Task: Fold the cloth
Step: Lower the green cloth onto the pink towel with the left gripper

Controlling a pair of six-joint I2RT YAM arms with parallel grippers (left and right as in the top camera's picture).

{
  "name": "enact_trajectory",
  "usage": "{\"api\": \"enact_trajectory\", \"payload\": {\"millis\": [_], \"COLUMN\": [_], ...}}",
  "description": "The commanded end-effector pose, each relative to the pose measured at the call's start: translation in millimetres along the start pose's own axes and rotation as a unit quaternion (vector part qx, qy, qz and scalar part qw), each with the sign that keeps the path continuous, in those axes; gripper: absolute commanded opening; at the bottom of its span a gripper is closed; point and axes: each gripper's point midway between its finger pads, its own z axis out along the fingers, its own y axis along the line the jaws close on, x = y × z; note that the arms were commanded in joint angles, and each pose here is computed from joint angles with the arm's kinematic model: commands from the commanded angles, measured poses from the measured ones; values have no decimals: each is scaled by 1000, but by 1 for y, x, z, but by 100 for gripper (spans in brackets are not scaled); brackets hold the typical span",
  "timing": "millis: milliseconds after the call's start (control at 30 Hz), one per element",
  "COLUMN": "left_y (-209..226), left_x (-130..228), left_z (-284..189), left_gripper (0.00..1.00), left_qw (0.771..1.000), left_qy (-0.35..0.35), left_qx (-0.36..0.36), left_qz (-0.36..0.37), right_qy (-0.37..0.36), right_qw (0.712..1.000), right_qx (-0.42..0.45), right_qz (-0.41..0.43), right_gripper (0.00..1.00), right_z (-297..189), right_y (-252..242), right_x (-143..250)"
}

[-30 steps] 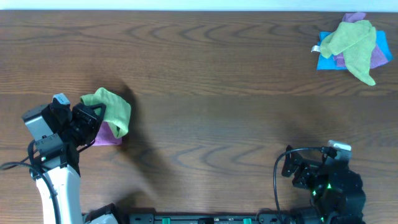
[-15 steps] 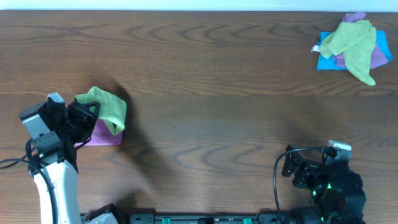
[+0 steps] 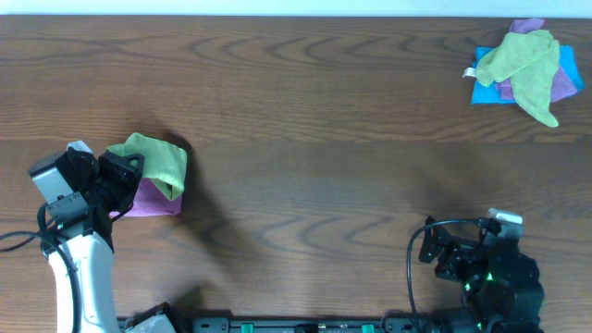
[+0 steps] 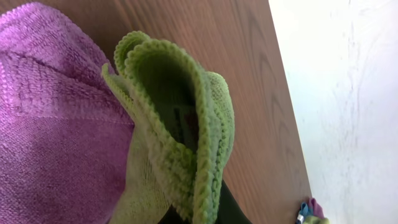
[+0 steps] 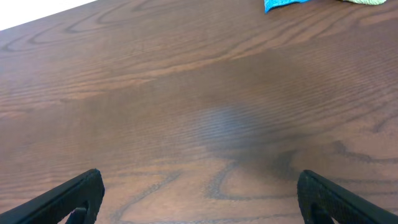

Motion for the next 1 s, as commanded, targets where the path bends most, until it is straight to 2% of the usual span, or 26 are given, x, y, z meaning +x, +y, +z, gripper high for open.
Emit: {"api": "enact_trajectory", "payload": {"millis": [0, 233, 500, 967], "left_y": [7, 20, 34, 63], "left_x": [-10, -20, -16, -27], "left_z": [-2, -7, -8, -15], "left_gripper": [6, 6, 6, 6], "left_qw": [1000, 999, 997, 986], "left_qy": [-20, -39, -35, -71], "left_qx": [-14, -37, -67, -148], "left_qz": [5, -2, 4, 22], "right_qy": [-1, -1, -1, -1], "right_qw": [1000, 1000, 1000, 1000], "right_qx": [8, 8, 8, 8], "right_qz": [10, 10, 10, 10], "right_gripper": [99, 99, 99, 99], "right_z": [1, 1, 1, 1], "right_y": [-3, -3, -3, -3], "right_x": [0, 0, 0, 0]}}
